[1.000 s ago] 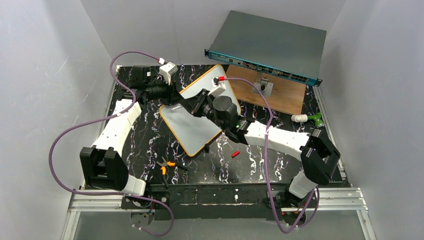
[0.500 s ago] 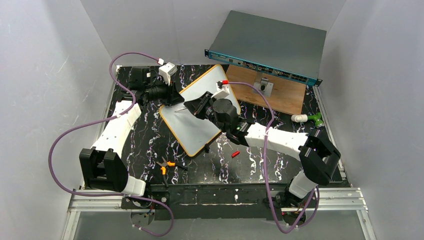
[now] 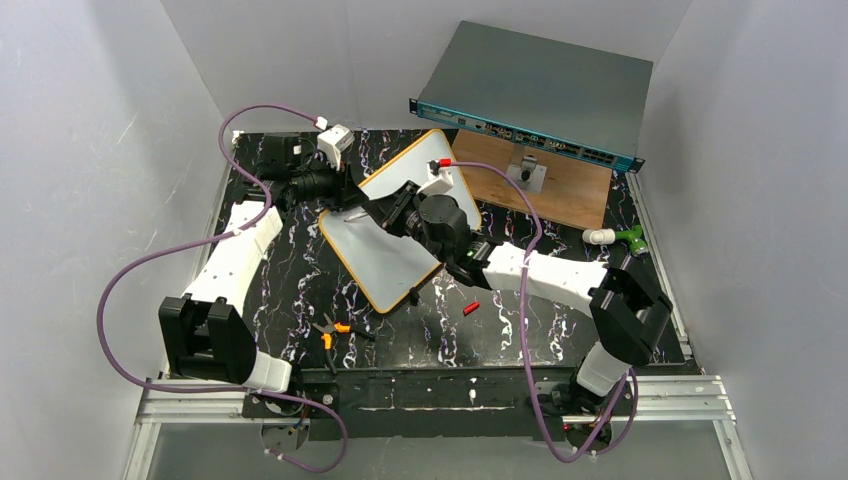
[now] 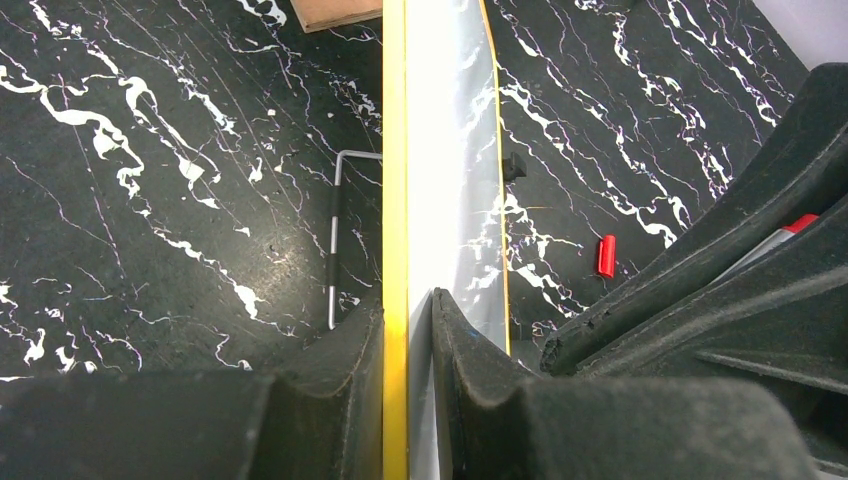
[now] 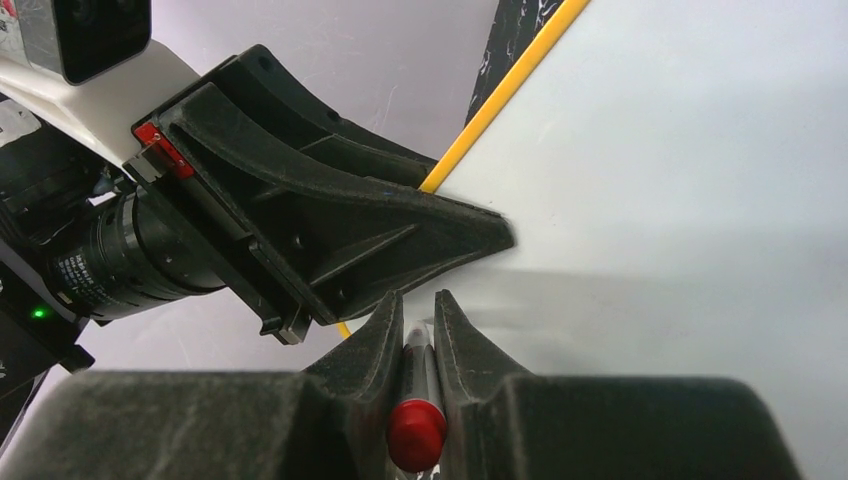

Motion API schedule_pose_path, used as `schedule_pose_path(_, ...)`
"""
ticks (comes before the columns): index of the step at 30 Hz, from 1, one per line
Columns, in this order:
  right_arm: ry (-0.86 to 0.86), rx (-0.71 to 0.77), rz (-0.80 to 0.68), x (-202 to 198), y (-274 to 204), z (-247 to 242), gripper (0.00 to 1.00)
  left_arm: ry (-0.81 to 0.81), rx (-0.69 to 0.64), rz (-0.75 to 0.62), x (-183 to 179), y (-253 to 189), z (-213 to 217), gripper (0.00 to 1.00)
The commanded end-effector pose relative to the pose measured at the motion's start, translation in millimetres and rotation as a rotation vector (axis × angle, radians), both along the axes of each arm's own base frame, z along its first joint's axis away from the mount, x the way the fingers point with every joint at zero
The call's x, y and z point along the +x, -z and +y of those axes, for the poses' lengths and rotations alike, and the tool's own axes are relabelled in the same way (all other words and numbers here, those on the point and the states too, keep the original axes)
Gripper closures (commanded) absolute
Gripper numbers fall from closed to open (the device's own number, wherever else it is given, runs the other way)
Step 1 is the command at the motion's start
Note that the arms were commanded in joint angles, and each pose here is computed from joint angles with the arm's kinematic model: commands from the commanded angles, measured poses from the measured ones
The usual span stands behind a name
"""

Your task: Write a sentence on the whiteboard

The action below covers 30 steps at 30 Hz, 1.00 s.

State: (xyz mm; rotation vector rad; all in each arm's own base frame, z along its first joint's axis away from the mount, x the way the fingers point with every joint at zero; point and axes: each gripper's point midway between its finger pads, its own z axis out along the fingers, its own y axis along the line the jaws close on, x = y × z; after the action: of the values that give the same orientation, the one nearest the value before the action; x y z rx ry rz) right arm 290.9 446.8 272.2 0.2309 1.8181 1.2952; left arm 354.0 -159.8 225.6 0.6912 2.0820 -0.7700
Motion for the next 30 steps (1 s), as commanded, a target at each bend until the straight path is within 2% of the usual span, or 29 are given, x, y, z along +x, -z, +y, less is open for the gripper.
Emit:
schedule_pose_path(1, 0.003, 0.072, -0.027, 2.6, -28.1, 8.9, 0.99, -0.019, 0.117, -0.012, -0.5, 20.6, 14.4, 1.00)
schedule_pose_path(30, 0.054, -0.062, 0.069, 3.8, 24.0, -4.3, 0.99, -0.004, 0.114, -0.019, -1.3, 19.0, 13.0, 1.00)
